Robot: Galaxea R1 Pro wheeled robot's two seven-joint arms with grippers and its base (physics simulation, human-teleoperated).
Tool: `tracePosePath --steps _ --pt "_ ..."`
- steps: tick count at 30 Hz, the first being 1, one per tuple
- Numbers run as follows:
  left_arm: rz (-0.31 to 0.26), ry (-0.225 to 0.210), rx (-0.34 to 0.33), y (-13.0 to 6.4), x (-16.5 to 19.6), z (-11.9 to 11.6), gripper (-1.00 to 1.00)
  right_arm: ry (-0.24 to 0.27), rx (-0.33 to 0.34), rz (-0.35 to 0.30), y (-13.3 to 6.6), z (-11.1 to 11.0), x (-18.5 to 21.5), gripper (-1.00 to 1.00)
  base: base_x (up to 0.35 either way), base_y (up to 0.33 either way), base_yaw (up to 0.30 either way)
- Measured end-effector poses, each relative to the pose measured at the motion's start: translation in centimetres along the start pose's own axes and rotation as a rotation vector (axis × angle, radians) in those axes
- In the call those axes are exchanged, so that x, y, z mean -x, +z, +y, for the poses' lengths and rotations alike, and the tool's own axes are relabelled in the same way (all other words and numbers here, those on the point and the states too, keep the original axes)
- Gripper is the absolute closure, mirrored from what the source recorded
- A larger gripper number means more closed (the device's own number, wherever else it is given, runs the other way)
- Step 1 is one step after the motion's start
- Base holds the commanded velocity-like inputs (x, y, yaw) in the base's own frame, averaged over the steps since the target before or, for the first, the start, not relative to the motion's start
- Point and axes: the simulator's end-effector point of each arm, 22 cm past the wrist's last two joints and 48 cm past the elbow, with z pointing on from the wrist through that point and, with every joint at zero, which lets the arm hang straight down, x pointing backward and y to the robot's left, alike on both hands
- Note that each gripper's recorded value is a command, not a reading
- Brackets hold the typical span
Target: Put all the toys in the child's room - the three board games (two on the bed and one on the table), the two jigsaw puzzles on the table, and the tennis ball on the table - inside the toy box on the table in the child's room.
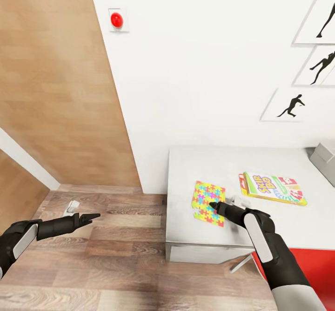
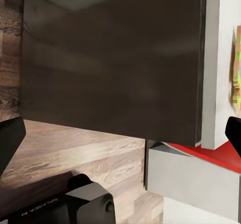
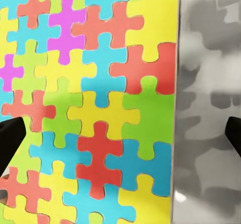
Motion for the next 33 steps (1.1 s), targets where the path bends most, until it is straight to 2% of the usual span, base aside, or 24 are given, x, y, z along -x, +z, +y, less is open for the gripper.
tracePosePath --steps 1,8,17,33 --pt "0.0 0.0 0.0 0.0 0.0 0.0 -1.0 -0.015 -0.009 0.0 0.0 -0.1 0.0 -1.0 0.0 0.103 0.0" --pt "0.0 0.0 0.0 0.0 0.0 0.0 -1.0 -0.041 0.001 0.009 0.2 0.8 -0.5 -1.0 0.0 0.166 0.0" --pt "0.0 0.0 -0.001 0.0 0.0 0.0 -1.0 -0.044 0.003 0.01 0.2 0.9 -0.5 -1.0 0.0 0.128 0.0" --pt "-0.001 0.0 0.0 0.0 0.0 0.0 -1.0 -0.043 0.004 0.01 0.2 0.9 -0.6 -1.0 0.022 0.034 0.0"
